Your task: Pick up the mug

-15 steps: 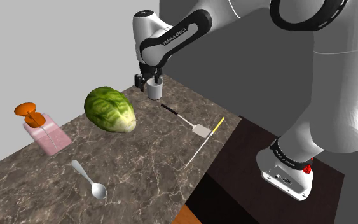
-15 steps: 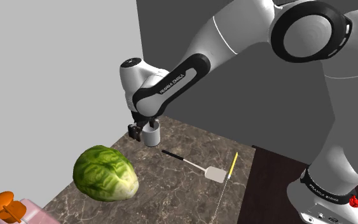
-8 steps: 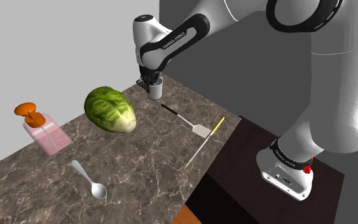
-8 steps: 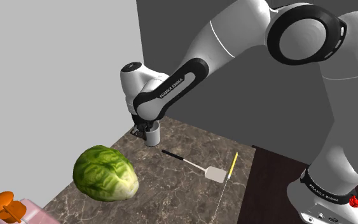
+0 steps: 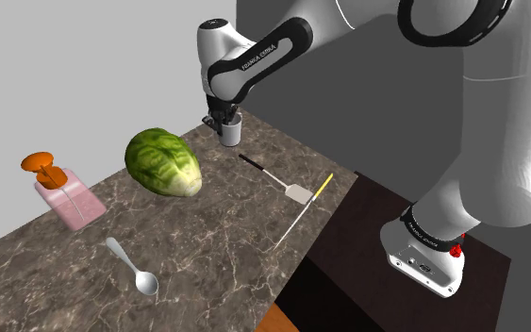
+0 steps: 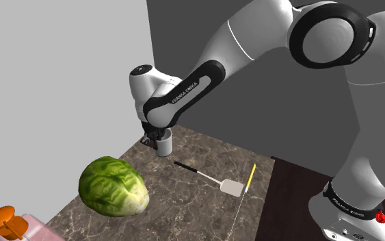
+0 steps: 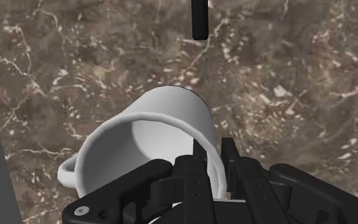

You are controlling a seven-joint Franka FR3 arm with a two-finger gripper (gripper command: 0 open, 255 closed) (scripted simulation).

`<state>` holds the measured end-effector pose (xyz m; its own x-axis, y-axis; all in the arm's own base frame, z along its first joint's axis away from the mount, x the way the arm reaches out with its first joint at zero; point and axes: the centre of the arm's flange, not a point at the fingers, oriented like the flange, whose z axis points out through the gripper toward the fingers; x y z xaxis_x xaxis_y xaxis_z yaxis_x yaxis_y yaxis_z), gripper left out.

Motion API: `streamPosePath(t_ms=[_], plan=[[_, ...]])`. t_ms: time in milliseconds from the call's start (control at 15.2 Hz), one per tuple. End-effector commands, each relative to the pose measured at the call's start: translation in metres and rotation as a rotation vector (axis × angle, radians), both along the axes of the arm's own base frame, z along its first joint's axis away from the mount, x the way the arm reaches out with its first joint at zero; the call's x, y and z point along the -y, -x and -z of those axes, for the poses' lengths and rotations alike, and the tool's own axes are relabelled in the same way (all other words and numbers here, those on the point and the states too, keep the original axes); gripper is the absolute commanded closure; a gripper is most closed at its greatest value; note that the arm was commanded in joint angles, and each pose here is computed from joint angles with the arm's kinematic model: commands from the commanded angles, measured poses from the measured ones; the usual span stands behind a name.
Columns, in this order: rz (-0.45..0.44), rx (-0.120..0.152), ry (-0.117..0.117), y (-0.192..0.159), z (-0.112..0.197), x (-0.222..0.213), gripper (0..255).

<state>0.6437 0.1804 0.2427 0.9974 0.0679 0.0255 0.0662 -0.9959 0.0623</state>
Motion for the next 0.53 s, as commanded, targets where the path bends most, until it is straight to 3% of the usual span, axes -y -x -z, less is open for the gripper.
streamPosePath(t_ms=[0, 462], plan=[[0.0, 0.0, 0.0, 0.0, -0.009, 0.0, 255], [0.0, 0.0, 0.0, -0.001, -0.046, 0.0, 255]])
